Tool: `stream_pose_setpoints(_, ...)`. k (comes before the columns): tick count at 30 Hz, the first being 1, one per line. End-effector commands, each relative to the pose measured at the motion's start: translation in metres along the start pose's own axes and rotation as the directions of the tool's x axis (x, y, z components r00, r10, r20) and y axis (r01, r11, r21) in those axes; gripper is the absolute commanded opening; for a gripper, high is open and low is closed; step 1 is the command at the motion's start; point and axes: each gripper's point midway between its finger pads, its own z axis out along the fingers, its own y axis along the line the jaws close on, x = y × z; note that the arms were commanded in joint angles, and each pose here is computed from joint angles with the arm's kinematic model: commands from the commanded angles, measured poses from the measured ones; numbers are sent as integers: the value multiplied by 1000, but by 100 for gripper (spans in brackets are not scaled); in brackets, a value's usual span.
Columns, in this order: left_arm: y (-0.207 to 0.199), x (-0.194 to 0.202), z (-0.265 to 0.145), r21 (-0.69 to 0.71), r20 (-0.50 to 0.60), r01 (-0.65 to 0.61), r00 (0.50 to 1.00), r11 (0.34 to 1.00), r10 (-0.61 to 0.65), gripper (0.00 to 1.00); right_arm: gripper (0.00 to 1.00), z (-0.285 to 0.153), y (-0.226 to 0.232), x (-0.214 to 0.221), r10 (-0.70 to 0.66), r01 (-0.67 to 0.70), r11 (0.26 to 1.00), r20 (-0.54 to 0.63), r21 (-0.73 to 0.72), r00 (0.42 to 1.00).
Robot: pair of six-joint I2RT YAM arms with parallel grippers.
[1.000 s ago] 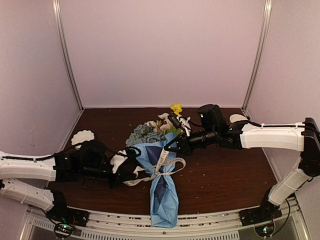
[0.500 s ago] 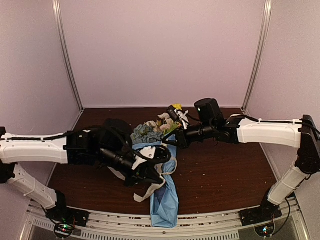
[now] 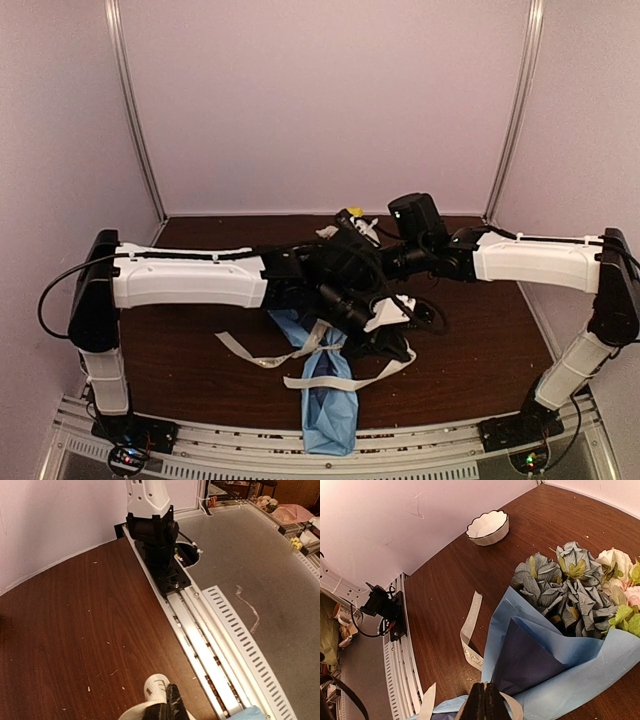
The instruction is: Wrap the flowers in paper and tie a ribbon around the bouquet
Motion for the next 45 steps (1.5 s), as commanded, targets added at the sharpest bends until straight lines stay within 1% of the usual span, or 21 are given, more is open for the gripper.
stream_pose_setpoints(1,25,-3,13,-104,-5,-92,996,990,92,0,0,-4,0,-12,-26,26,1000,25,11,999)
stream_pose_setpoints(4,33,20,24,-137,-64,-81,995,987,72,2,0,-5,0,-11,-27,26,1000,18,14,999)
stream_pose_setpoints(7,41,39,27,-193,-139,-73,989,978,46,39,0,-4,-1,-9,-24,23,1000,10,12,1000)
stream_pose_setpoints(8,42,40,25,-213,-160,-79,986,974,45,48,0,-4,-1,-8,-24,23,1000,9,11,1000)
stream_pose_setpoints(10,42,40,21,-236,-200,-114,978,965,67,58,0,-3,-1,-8,-23,23,1000,9,12,1000)
stream_pose_setpoints(14,41,30,6,-285,-255,-185,960,940,112,67,0,-2,-1,-7,-19,19,1000,4,6,1000)
stream_pose_setpoints(18,37,13,-22,-353,-227,-198,966,915,121,68,0,-4,0,-5,-15,15,1000,2,2,1000)
stream_pose_setpoints(20,29,12,-38,-401,-174,-182,977,898,120,68,0,-5,2,-5,-14,14,1000,5,-4,1000)
stream_pose_setpoints(22,22,0,-63,-443,-70,-140,990,886,121,66,0,-6,4,-5,-8,8,1000,11,-11,1000)
stream_pose_setpoints(24,20,-6,-92,-480,60,-60,993,875,101,61,0,-7,7,-6,-1,2,1000,22,-23,1000)
stream_pose_setpoints(26,21,1,-122,-515,187,46,981,856,60,51,0,-9,12,-8,7,-5,999,38,-38,999)
stream_pose_setpoints(28,30,15,-154,-559,305,168,952,812,14,44,0,-10,17,-9,13,-10,999,55,-52,998)
stream_pose_setpoints(30,40,39,-170,-582,367,276,929,764,-56,42,0,-11,24,-11,13,-8,998,67,-64,998)
stream_pose_setpoints(31,43,50,-173,-601,368,297,927,742,-73,43,0,-10,28,-11,12,-7,997,70,-71,998)
stream_pose_setpoints(33,51,67,-173,-636,348,307,933,708,-91,53,0,-10,33,-10,13,-7,997,76,-81,997)
stream_pose_setpoints(35,57,79,-167,-648,323,305,940,698,-110,62,0,-11,39,-11,18,-10,996,86,-94,996)
stream_pose_setpoints(36,61,83,-164,-651,316,309,941,693,-123,64,0,-10,41,-9,21,-12,995,86,-101,996)
stream_pose_setpoints(39,73,91,-160,-657,312,326,938,679,-149,64,0,-8,47,-6,21,-11,993,77,-118,997)
stream_pose_setpoints(42,78,86,-154,-639,327,322,936,699,-133,63,0,-5,49,0,24,-17,992,58,-124,998)
stream_pose_setpoints(44,83,87,-149,-635,327,323,936,702,-134,61,0,-3,50,2,26,-19,991,51,-132,998)
stream_pose_setpoints(45,86,90,-146,-633,327,329,934,700,-144,57,0,-2,51,2,24,-18,990,48,-138,999)
